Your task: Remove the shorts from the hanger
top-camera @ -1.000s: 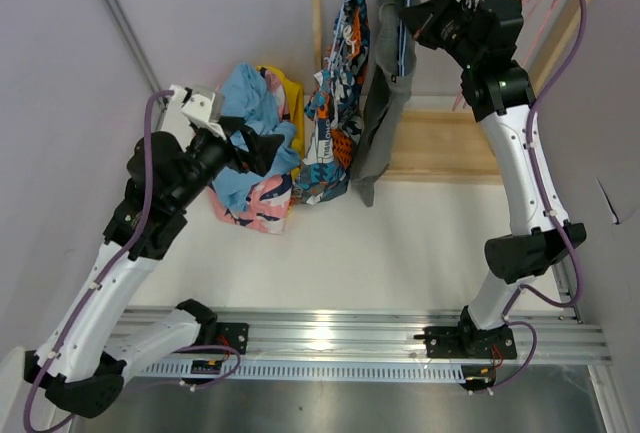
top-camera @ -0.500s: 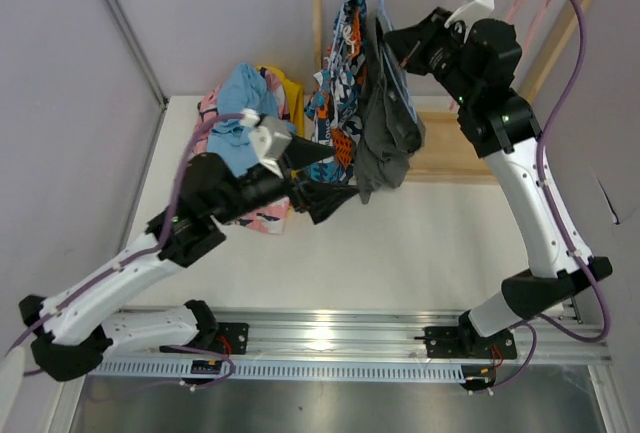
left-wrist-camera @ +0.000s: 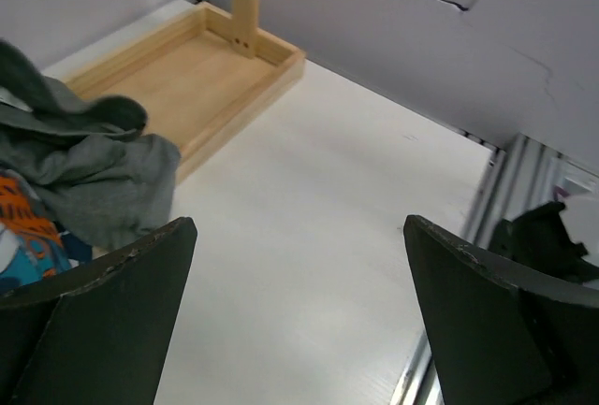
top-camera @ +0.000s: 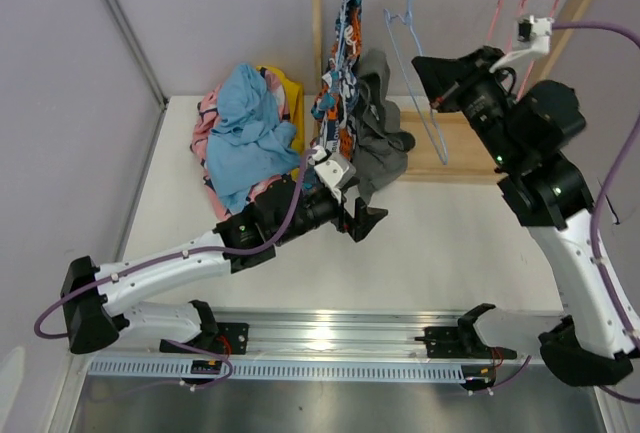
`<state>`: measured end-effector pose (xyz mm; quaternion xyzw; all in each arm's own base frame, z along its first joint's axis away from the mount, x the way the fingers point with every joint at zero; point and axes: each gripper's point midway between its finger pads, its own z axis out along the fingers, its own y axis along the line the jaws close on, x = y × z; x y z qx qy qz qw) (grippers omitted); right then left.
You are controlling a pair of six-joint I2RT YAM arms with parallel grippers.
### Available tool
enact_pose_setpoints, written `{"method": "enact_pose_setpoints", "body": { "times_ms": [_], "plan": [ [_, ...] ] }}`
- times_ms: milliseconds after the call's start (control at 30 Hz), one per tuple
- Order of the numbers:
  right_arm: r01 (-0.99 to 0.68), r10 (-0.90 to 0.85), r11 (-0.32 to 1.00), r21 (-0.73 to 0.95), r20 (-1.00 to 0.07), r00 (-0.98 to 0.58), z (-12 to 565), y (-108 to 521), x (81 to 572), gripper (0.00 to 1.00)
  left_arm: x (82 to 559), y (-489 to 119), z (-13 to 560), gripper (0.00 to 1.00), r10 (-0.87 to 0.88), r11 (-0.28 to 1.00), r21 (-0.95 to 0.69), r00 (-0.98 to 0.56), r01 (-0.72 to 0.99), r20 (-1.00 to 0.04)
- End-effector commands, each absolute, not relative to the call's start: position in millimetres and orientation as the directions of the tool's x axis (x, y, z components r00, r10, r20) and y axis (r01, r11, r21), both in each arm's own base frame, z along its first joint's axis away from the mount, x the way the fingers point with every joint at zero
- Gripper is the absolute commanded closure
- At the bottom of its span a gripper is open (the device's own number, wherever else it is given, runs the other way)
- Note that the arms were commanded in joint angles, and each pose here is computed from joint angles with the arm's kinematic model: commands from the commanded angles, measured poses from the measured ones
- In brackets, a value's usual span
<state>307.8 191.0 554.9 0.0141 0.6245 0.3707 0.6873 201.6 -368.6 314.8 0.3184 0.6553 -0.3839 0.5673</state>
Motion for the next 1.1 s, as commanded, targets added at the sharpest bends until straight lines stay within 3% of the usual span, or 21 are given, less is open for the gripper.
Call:
{"method": "enact_pose_setpoints", "body": {
  "times_ms": [0, 200, 400, 567, 767, 800, 833, 900, 933, 1000, 1067],
  "plan": [
    [-0.540, 0.604, 0.698, 0.469, -0.791, 0.094, 604, 160, 264, 1.00, 215, -350, 354, 0.00, -0.141, 0.604, -0.106, -0.025, 0.790, -0.990],
    [-0.597, 0.650, 0.632, 0.494, -0.757, 0.062, 611, 147, 215, 1.00, 227, -361, 349, 0.01, -0.135, 0.630, -0.094, -0.010, 0.771, -0.991],
    [-0.518, 0.586, 0.719, 0.463, -0.805, 0.095, 602, 136, 226, 1.00, 260, -427, 307, 0.01, -0.066, 0.594, -0.114, -0.093, 0.797, -0.993],
    [-0.496, 0.569, 0.744, 0.448, -0.814, 0.117, 612, 128, 223, 1.00, 321, -459, 236, 0.00, -0.009, 0.632, -0.194, -0.243, 0.750, -0.970],
    [-0.490, 0.562, 0.755, 0.437, -0.816, 0.138, 615, 117, 210, 1.00, 413, -472, 203, 0.01, -0.032, 0.734, -0.262, -0.353, 0.627, -0.935],
    [-0.488, 0.561, 0.756, 0.436, -0.816, 0.140, 615, 115, 208, 1.00, 423, -474, 168, 0.01, 0.003, 0.756, -0.257, -0.397, 0.602, -0.918],
    [-0.488, 0.559, 0.757, 0.434, -0.817, 0.141, 615, 114, 207, 1.00, 443, -478, 191, 0.00, -0.040, 0.759, -0.270, -0.372, 0.593, -0.927],
    [-0.489, 0.556, 0.760, 0.428, -0.818, 0.148, 615, 111, 202, 1.00, 455, -475, 137, 0.01, 0.026, 0.803, -0.251, -0.452, 0.541, -0.892],
    [-0.488, 0.555, 0.761, 0.427, -0.819, 0.148, 615, 110, 201, 1.00, 473, -482, 164, 0.01, -0.018, 0.806, -0.261, -0.418, 0.532, -0.908],
    [-0.481, 0.553, 0.767, 0.426, -0.818, 0.158, 614, 106, 198, 1.00, 479, -471, 96, 0.01, 0.053, 0.860, -0.236, -0.538, 0.453, -0.841],
    [-0.476, 0.554, 0.768, 0.429, -0.818, 0.157, 610, 105, 198, 1.00, 500, -469, 104, 0.01, -0.012, 0.871, -0.285, -0.562, 0.400, -0.827]
  ]
}}
